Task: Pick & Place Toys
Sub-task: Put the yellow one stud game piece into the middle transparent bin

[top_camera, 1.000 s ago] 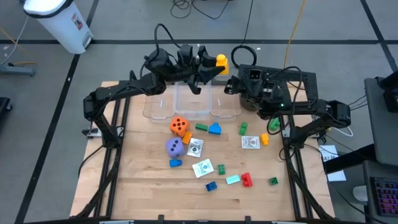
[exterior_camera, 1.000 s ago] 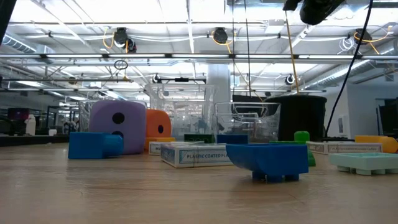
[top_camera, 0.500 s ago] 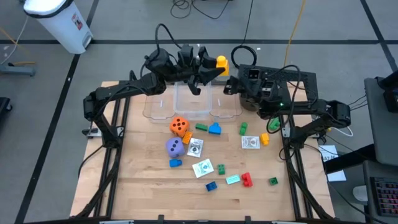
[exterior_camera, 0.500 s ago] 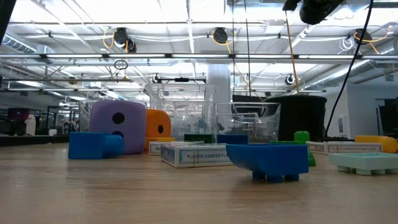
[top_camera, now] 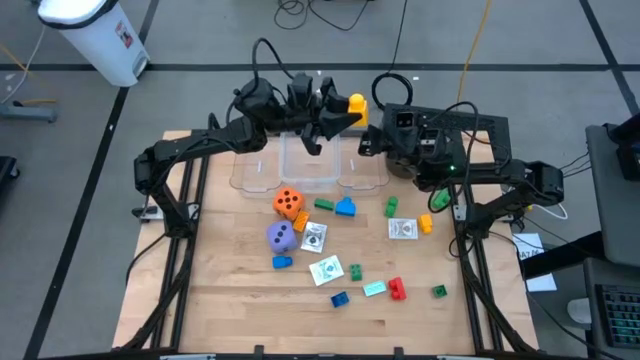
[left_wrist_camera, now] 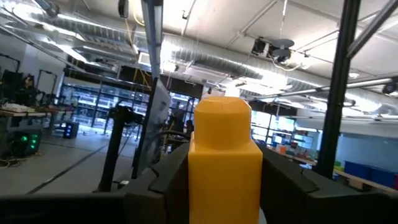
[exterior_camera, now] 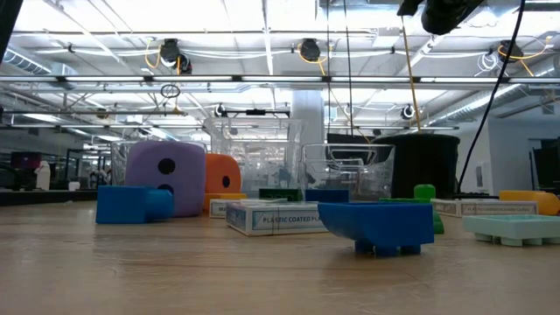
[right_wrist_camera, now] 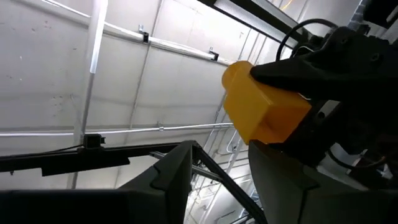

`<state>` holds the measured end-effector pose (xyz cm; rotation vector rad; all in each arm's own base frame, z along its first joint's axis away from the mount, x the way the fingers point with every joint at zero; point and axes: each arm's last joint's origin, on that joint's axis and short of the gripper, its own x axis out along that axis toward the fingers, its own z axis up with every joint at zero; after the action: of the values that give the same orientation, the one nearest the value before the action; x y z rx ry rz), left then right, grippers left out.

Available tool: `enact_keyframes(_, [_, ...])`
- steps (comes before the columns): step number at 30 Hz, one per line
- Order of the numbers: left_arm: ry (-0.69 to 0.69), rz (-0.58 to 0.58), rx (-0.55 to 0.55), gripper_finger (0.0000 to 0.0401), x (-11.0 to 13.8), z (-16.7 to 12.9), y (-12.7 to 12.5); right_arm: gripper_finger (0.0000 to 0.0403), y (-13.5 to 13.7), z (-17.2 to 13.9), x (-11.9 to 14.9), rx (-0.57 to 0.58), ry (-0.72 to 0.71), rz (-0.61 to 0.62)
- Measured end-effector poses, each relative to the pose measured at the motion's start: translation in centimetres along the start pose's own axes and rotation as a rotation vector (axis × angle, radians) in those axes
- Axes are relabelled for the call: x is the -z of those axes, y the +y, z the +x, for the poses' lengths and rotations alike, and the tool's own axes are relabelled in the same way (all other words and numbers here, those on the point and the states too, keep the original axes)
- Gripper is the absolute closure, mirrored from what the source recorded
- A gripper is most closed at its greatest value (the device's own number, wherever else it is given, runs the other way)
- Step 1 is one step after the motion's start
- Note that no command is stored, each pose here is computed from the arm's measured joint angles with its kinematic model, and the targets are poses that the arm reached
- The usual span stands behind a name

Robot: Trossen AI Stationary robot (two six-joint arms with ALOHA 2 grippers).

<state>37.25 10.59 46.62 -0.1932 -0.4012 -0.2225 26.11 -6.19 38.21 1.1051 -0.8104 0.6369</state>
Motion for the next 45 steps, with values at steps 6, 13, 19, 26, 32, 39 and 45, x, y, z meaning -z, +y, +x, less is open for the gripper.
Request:
enact_keyframes(6, [0.016, -0.028, 0.027, 0.0267, -0.1, -0.2, 0.3, 0.0252, 0.0, 0.0, -0.1, -0.002, 0.031, 0.061])
enact_keyframes(13, [0.042, -0.054, 0.076, 0.0234, 0.0, -0.2, 0.1, 0.0252, -0.1, -0.1, -0.5, 0.005, 0.059, 0.11])
enact_keyframes(19, [0.043, -0.073, 0.089, 0.025, 0.0, -0.2, 0.2, 0.0252, -0.2, -0.2, -0.5, 0.013, 0.136, 0.11])
enact_keyframes(26, [0.077, -0.054, 0.066, 0.0261, -1.3, -0.2, 0.3, 0.0252, -0.4, -0.2, -0.5, 0.029, 0.161, 0.059])
enact_keyframes(32, [0.087, -0.064, 0.08, 0.0237, -2.2, -0.1, 0.2, 0.0252, -0.5, -0.4, -1.1, 0.039, 0.172, 0.035])
enact_keyframes(39, [0.097, -0.06, 0.076, 0.0268, -2.7, -0.2, 0.2, 0.0252, -0.6, -0.4, -1.2, 0.051, 0.12, 0.065])
enact_keyframes(45, [0.118, -0.04, 0.054, 0.0259, -2.4, -0.2, 0.3, 0.0252, -1.0, -0.4, -1.0, 0.084, 0.117, 0.08])
